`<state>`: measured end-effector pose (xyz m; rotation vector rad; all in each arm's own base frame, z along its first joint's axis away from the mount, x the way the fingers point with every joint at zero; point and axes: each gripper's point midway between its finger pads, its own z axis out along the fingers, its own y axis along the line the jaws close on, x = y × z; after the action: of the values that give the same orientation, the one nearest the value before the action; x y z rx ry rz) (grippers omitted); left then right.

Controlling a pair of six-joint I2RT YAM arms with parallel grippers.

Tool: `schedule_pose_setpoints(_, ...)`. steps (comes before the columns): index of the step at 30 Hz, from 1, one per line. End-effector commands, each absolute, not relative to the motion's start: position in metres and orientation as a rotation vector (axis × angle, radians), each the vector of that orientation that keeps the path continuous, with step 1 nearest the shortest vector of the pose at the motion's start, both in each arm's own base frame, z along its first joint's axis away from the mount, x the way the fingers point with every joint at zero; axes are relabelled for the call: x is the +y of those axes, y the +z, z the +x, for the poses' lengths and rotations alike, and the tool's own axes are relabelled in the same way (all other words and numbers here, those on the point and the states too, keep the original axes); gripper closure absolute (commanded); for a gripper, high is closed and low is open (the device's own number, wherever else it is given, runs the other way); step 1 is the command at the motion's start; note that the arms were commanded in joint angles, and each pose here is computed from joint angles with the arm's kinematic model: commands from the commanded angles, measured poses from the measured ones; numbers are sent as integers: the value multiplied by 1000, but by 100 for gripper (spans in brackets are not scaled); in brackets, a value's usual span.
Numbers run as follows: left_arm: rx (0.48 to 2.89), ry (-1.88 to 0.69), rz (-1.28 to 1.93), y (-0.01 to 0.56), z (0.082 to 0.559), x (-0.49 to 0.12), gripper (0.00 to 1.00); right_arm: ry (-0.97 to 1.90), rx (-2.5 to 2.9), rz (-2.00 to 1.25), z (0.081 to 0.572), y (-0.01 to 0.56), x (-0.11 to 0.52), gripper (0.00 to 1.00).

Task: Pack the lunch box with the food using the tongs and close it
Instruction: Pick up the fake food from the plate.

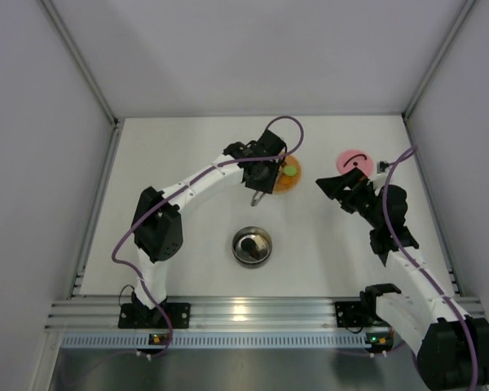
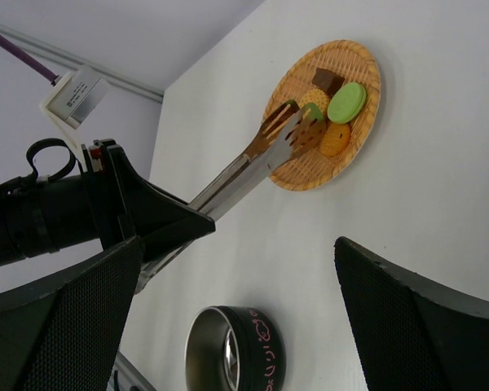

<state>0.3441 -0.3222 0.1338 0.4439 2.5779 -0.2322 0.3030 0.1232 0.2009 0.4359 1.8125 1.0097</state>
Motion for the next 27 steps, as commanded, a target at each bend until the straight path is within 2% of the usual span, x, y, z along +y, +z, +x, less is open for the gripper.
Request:
schedule_pose_setpoints(1, 2509, -296, 427, 165, 350, -326, 62, 996, 1747, 398, 309, 223, 118, 0)
schedule_pose_setpoints(7, 2480, -308, 419, 183, 347, -321, 67, 996, 1743, 399, 309, 224, 118, 1)
schedule_pose_setpoints(21, 2477, -290, 417, 190, 336, -307, 70, 994, 1744, 400, 309, 222, 118, 1)
schedule_pose_setpoints(27, 2444, -337, 407, 218, 316, -293, 71, 993, 1748, 405, 310, 221, 118, 1)
